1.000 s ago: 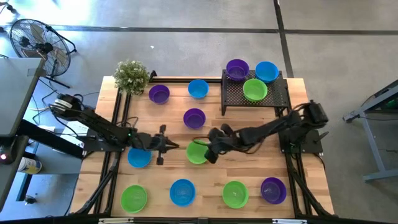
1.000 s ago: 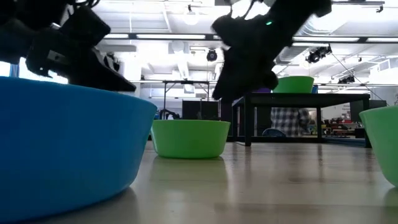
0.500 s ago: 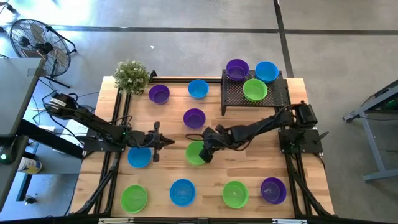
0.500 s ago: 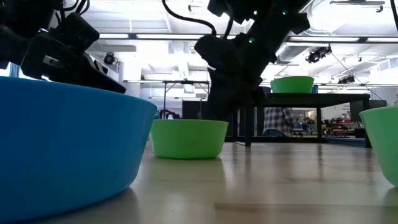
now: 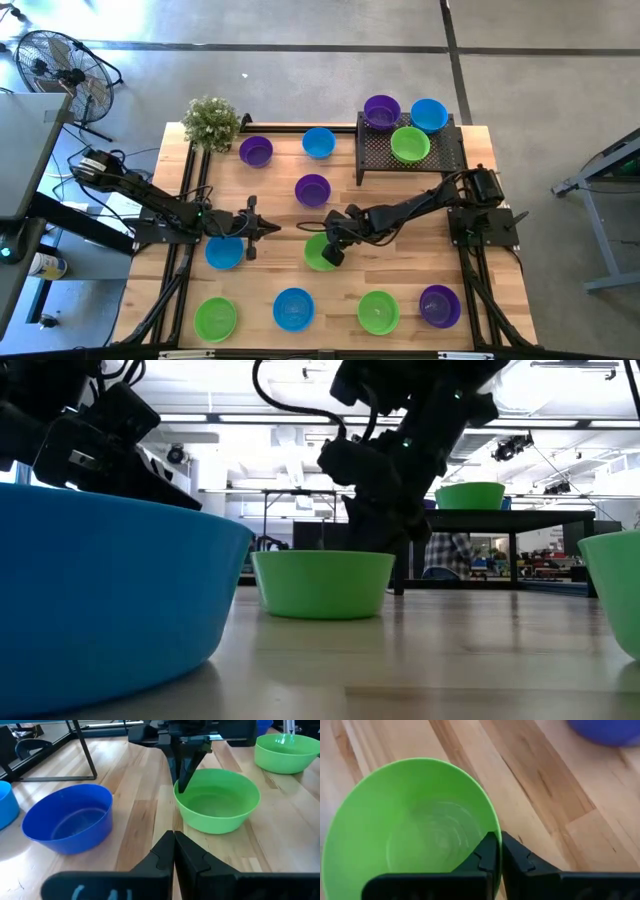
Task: Pick & Place Mini bowls
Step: Stack the green bowl on the other green bowl on the shelf
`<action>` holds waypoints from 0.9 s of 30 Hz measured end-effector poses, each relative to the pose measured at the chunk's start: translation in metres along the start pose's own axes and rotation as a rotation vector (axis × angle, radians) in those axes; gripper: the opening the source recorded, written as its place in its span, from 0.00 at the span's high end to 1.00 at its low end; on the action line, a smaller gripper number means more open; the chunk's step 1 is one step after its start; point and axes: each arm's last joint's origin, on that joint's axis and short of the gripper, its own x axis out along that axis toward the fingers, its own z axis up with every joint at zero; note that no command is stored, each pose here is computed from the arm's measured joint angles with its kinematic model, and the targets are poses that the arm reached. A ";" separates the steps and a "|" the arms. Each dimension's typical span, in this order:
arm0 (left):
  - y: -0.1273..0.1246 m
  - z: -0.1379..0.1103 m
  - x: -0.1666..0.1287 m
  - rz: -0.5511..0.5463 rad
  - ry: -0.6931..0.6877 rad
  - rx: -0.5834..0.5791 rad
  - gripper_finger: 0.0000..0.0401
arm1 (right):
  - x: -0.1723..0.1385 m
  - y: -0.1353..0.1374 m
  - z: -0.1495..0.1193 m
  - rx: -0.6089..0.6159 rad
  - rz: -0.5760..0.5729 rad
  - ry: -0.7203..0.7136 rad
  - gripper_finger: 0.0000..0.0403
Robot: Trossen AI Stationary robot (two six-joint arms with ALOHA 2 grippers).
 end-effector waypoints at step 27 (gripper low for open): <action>0.000 -0.002 0.000 -0.001 0.019 0.000 0.99 | -0.086 -0.078 -0.104 0.314 -0.254 -0.092 0.98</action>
